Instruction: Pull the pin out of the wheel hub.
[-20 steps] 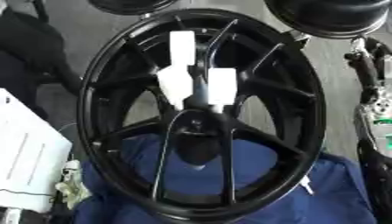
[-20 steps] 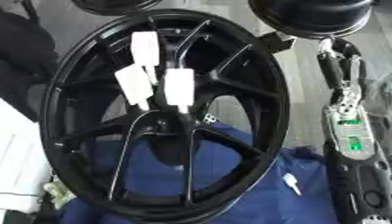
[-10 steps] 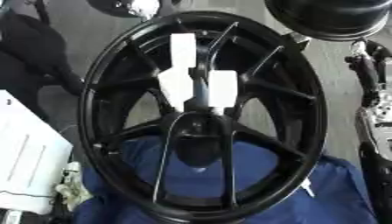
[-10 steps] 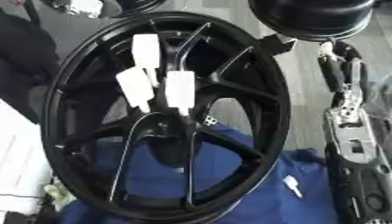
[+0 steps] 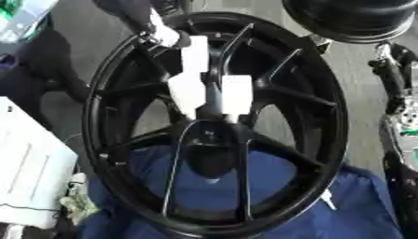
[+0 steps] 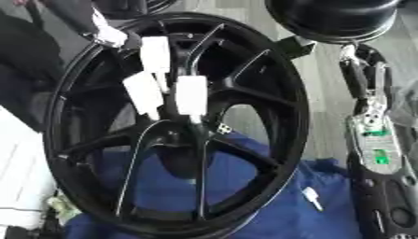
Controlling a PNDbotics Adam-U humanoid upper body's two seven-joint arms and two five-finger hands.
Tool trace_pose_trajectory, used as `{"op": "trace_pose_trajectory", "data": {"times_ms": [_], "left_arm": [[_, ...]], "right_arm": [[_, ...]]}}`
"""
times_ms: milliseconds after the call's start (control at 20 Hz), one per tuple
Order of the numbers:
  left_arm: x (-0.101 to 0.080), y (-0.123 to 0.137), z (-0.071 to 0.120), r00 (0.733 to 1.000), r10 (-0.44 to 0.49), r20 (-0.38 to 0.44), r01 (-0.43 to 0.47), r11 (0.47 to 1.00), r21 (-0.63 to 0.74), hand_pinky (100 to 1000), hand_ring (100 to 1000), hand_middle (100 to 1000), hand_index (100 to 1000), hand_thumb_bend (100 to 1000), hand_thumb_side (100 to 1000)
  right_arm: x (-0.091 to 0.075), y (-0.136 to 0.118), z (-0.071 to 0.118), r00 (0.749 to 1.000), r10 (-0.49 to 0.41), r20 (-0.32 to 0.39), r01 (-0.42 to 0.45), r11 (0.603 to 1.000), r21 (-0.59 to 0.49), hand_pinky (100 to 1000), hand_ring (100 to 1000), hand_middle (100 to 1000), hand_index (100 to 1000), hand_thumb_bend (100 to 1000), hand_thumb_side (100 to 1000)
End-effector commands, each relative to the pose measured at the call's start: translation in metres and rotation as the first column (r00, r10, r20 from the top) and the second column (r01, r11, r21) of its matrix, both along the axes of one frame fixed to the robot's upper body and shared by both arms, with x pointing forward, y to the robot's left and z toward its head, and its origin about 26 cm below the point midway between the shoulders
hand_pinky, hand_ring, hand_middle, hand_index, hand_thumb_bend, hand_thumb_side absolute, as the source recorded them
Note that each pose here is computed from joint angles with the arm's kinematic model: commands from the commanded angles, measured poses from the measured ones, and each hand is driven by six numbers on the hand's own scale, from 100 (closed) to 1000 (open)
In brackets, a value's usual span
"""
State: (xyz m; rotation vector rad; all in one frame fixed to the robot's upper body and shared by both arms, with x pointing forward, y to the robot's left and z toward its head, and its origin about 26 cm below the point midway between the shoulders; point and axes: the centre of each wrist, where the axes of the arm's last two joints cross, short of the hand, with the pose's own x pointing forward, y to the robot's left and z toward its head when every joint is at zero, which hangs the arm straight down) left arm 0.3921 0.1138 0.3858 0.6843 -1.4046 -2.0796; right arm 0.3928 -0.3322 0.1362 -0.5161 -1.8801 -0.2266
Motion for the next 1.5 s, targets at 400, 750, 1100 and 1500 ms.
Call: {"op": "trace_pose_trajectory", "data": {"times_ms": [400,750,1100,1500], "left_arm": [[0.006,-0.005,0.007,1.000,0.004,-0.008,-0.004,1.000,-0.007,780,744,721,790,359,596],[0.010,-0.007,0.005,1.000,0.001,-0.025,-0.001,1.000,-0.010,787,759,739,804,361,608],[0.011,-0.007,0.005,1.000,0.003,-0.023,-0.004,1.000,-0.008,807,785,774,833,406,575],[0.016,-0.010,0.000,0.999,0.012,-0.040,-0.013,1.000,-0.006,808,789,779,836,419,575]], "right_arm": [[0.001,-0.005,0.011,1.000,-0.008,0.020,0.009,1.000,-0.028,783,687,693,771,100,606],[0.001,-0.004,0.011,1.000,-0.007,0.020,0.008,1.000,-0.027,784,686,692,771,100,605],[0.001,-0.004,0.010,1.000,-0.009,0.020,0.009,1.000,-0.025,783,683,689,768,100,609],[0.002,-0.003,0.011,1.000,-0.008,0.019,0.009,1.000,-0.022,783,682,689,766,100,613]]}}
